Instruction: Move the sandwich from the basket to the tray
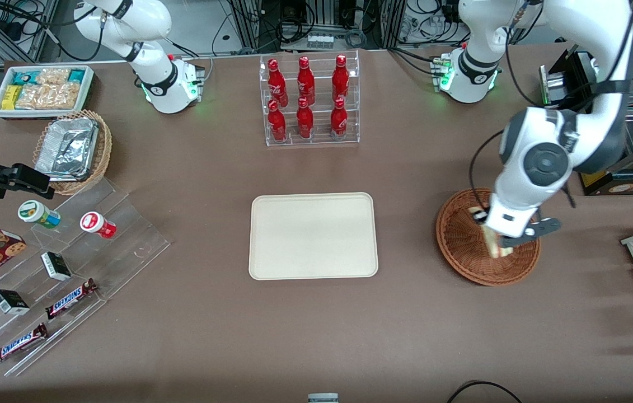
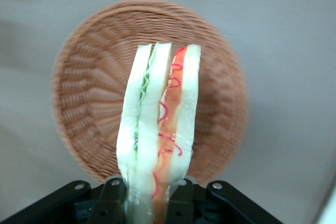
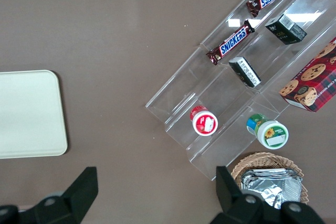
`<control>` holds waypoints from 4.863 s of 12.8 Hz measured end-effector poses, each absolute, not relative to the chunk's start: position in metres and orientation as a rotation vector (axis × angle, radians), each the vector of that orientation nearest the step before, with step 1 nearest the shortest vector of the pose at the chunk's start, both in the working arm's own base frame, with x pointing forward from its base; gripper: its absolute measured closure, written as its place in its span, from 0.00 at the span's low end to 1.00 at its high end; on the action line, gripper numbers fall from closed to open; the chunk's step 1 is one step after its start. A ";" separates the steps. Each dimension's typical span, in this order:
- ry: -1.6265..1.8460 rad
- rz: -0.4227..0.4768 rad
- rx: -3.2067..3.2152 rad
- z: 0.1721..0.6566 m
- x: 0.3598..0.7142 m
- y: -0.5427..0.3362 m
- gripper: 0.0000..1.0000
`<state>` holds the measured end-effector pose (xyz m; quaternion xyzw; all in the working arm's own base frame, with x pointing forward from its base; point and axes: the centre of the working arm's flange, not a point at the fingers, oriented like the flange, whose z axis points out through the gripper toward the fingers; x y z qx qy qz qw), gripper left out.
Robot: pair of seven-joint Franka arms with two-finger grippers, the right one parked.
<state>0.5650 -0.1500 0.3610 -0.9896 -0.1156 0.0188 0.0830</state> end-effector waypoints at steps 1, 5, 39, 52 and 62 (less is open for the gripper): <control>-0.267 0.054 -2.972 0.361 0.562 -0.173 0.81; -0.075 0.102 -3.076 0.350 0.556 -0.269 0.81; -0.173 -0.116 -3.152 0.332 0.581 -0.459 0.00; -0.167 0.127 -3.013 0.473 0.646 -0.196 0.00; -0.146 0.345 -3.032 0.611 0.545 -0.068 0.00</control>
